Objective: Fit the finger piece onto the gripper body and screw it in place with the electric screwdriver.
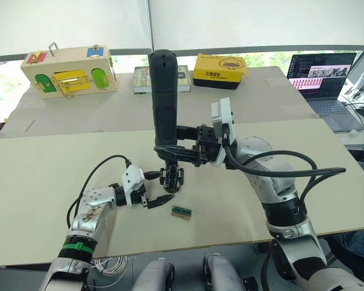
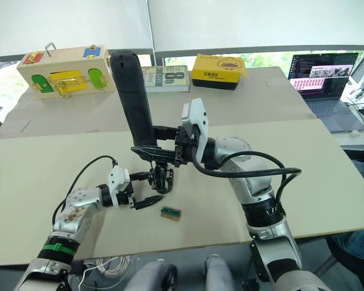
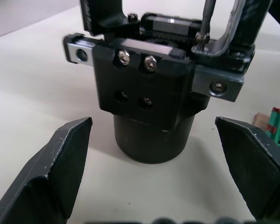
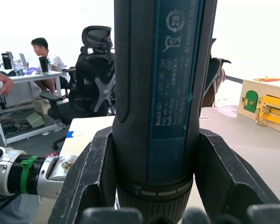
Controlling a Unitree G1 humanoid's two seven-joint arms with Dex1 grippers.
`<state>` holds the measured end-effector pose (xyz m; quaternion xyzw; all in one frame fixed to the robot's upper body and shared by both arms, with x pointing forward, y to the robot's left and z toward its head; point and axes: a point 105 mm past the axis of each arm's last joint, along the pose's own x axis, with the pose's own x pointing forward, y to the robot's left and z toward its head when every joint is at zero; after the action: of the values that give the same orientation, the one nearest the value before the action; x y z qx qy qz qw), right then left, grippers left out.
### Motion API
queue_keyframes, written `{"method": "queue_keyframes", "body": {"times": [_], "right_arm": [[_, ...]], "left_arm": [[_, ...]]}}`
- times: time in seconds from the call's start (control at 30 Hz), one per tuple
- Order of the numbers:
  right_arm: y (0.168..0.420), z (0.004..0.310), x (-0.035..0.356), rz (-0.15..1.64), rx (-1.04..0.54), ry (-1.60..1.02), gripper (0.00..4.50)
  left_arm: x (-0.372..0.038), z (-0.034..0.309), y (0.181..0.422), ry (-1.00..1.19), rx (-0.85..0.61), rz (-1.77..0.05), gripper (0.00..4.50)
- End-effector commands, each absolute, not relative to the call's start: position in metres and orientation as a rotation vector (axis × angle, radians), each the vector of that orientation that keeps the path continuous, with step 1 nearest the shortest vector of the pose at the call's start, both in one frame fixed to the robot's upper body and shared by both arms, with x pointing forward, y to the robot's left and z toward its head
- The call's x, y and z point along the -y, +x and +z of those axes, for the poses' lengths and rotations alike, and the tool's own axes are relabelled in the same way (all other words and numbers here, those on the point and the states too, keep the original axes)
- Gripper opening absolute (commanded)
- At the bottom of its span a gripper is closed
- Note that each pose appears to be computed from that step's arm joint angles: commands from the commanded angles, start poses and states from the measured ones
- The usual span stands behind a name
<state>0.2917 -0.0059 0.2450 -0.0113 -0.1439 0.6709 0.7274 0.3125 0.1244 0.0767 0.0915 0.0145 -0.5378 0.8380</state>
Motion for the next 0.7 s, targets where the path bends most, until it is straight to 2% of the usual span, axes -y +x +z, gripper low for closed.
{"method": "queue_keyframes", "body": {"times": [0.03,0.7], "right_arm": [[0.287,0.262,0.007,1.484,0.405,-0.062,1.92],[0.286,0.259,0.008,1.480,0.391,-0.072,1.92]], "left_arm": [[-0.119,0.081,0.316,0.222,0.000,-1.148,4.50],[-0.098,0.070,0.325,0.235,-0.016,-1.175,4.50]]}}
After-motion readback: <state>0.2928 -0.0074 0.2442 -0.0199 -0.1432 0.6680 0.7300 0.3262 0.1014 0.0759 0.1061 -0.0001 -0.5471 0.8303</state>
